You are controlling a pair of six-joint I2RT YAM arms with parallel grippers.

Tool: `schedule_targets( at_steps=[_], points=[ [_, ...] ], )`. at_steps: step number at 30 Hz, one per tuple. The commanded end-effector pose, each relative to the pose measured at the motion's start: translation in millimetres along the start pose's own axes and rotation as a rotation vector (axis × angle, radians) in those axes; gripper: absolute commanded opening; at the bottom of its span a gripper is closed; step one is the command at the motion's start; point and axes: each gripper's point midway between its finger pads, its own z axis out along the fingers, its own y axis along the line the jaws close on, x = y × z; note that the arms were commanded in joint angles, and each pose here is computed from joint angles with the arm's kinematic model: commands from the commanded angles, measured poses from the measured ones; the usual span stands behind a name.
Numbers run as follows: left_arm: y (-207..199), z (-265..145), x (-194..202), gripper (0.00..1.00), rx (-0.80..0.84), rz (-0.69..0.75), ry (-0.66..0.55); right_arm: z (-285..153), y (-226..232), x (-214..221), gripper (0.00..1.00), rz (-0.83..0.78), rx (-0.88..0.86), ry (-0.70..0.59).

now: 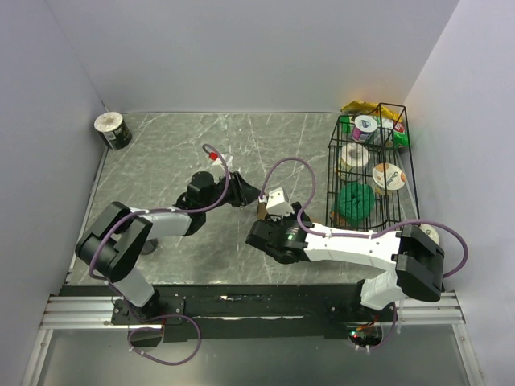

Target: Fold the paper box

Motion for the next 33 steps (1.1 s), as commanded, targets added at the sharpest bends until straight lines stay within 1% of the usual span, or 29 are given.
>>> schedule_targets(
  at_steps=[1,3,7,17,20,26,28,31,33],
  points=[
    [48,-12,50,0.35,-0.167,0.055,0.157,-2,33,38,0.61,0.023,-0.132,0.163],
    [53,-13,56,0.32,-0.188,0.062,0.179,-2,33,38,0.61,0.018,-0.13,0.164],
    [63,-16,71,0.3,-0.245,0.087,0.228,-2,33,38,0.61,0.021,-0.126,0.164],
    [88,-33,100,0.24,-0.357,0.096,0.274,-2,32,38,0.62,0.025,-0.124,0.163],
    [92,-37,107,0.2,-0.365,0.087,0.285,-2,32,38,0.62,0.026,-0.125,0.163],
    [97,-44,121,0.18,-0.368,0.046,0.303,-4,33,37,0.63,0.032,-0.134,0.164],
    [99,-46,121,0.18,-0.383,0.032,0.295,-4,34,35,0.63,0.036,-0.142,0.156],
    [99,-48,109,0.18,-0.416,0.043,0.263,-5,38,28,0.63,0.036,-0.154,0.148],
    [95,-48,91,0.18,-0.424,0.06,0.222,-5,40,22,0.63,0.035,-0.161,0.139]
  ],
)
